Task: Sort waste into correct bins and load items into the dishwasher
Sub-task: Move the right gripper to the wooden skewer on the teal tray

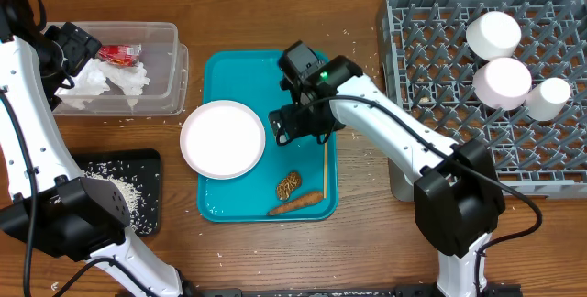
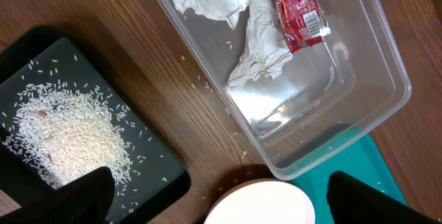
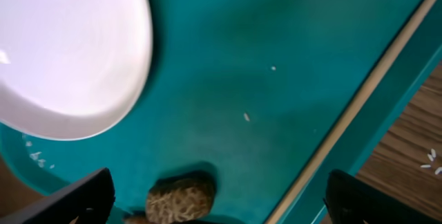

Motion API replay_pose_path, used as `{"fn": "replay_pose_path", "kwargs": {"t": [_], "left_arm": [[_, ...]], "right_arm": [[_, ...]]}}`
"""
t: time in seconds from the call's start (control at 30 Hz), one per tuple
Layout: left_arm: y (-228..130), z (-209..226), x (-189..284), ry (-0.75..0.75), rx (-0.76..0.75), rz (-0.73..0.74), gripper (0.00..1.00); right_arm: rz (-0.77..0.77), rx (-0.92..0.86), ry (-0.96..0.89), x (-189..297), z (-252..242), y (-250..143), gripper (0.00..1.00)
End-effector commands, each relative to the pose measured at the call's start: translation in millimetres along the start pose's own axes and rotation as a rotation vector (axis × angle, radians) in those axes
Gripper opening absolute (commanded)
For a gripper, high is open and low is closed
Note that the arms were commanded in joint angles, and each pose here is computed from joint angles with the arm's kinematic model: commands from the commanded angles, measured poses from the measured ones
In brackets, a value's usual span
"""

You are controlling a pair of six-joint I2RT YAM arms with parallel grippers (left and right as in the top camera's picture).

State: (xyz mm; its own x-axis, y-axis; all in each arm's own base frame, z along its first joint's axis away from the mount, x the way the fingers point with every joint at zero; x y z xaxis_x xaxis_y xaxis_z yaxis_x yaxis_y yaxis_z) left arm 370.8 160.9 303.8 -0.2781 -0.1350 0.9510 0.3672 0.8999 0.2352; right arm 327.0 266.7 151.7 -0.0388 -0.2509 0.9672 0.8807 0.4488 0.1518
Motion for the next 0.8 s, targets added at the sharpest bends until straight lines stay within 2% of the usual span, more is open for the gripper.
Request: {"fn": "replay_pose_path", "kwargs": {"t": [0.0, 0.13, 0.27, 0.47, 0.77], "left_arm": [[0.9, -1.5, 5.0, -0.016, 0.013, -0.011, 1.00], [0.9, -1.5, 5.0, -0.016, 0.013, -0.011, 1.00], [0.9, -1.5, 5.0, -0.016, 0.013, -0.011, 1.00], [0.9, -1.5, 5.0, -0.016, 0.013, -0.011, 1.00], [0.9, -1.5, 5.0, -0.016, 0.013, -0.011, 1.00]], "right_arm": [[0.013, -0.050, -0.044, -15.7, -10.6, -2.8, 1.00], [0.028, -0.067, -0.065, -28.2, -15.0, -4.5, 0.97], [0.038, -0.098, -0.112, -35.5, -21.0, -5.2, 0.82], [0.023, -0.128, -0.208, -37.5, -31.3, -4.1, 0.70], [0.006, -0.146, -0.246, -40.2, -35.9, -3.9, 0.66]]}}
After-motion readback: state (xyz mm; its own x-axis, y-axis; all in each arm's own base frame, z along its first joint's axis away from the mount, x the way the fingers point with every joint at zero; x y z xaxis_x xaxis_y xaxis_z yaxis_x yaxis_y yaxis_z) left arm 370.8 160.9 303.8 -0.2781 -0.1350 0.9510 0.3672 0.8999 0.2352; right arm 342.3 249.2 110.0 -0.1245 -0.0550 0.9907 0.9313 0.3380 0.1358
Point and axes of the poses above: each gripper's point midway between its finger pads, its own x axis back along the fingers, its own z axis along the line the jaws close on, y = z × x, the point moved 7 cm from there along x, back along the fingers, and after that the axes turned 8 degrees about x, right-handed, at the moved point
